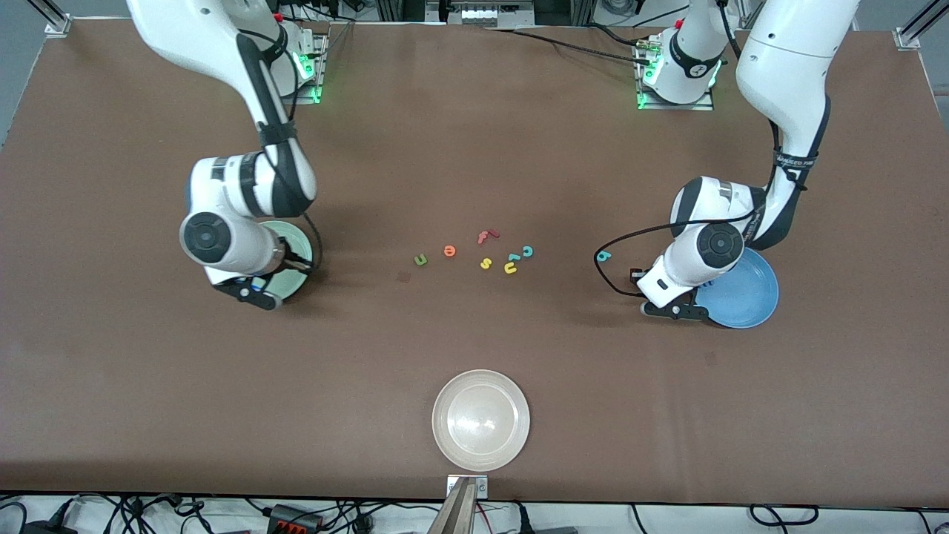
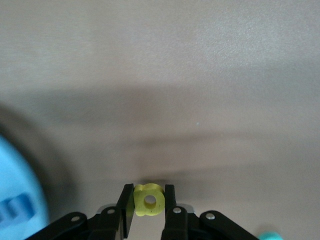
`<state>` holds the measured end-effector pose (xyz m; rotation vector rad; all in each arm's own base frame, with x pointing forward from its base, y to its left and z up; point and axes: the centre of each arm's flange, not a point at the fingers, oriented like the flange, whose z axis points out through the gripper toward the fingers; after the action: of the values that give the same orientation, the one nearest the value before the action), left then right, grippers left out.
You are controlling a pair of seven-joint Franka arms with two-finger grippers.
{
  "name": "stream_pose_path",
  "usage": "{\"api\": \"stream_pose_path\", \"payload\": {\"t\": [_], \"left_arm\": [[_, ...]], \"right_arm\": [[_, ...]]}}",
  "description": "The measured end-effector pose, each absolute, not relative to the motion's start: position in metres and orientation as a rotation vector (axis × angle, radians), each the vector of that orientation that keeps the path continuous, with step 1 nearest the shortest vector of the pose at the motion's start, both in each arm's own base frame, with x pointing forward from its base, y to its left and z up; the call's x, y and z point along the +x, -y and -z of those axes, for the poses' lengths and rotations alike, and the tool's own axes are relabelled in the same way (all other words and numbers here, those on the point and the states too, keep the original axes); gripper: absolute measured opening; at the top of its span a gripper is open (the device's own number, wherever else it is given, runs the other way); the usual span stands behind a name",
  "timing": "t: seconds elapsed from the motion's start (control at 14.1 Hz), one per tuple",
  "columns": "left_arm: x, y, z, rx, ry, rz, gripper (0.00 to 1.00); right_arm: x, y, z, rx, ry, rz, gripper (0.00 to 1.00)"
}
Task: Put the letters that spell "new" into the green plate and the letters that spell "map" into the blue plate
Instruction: 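Drop the w with the right gripper while the left gripper drops the d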
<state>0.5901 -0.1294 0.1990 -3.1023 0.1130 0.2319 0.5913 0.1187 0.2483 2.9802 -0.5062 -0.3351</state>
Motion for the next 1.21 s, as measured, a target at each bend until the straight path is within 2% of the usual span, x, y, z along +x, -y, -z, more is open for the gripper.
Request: {"api": "stream_pose_path", "payload": {"t": [0.28,0.43,0.5,0.64,0.78,0.85,0.92,0.99,1.21], "left_arm": [[0.618,0.073,-0.269,-2.984,-0.275,-0.272,0.29],[0.62,0.027,-0.274,-2.965,-0.369,-0.302,0.29],[0.617,0.003,-0.268,-2.964,-0.39,-0.33,0.29],[0.606,-0.035,-0.245,-2.975,-0.411,-0.356,0.29],[0.591,-0.049,-0.219,-2.989,-0.417,-0.344,0.29],[0.585,-0.05,-0.21,-2.993,-0.419,-0.344,0.33],[0.582,-0.049,-0.206,-2.994,-0.423,-0.347,0.43],[0.582,-0.046,-0.207,-2.994,-0.431,-0.345,0.51],[0.589,-0.017,-0.231,-2.994,-0.491,-0.347,0.79]], "right_arm": [[0.589,-0.088,-0.218,2.957,0.462,0.393,0.27],[0.587,-0.091,-0.202,2.939,0.45,0.411,0.27],[0.586,-0.091,-0.199,2.935,0.448,0.416,0.31],[0.59,-0.093,-0.206,2.945,0.445,0.399,0.51],[0.602,-0.106,-0.235,2.982,0.419,0.354,0.71],[0.608,-0.118,-0.253,3.009,0.374,0.332,0.8],[0.612,-0.132,-0.268,3.042,0.289,0.31,0.92],[0.615,-0.149,-0.278,3.073,0.195,0.289,0.99],[0.611,-0.209,-0.289,3.147,0.046,0.255,1.0]]}}
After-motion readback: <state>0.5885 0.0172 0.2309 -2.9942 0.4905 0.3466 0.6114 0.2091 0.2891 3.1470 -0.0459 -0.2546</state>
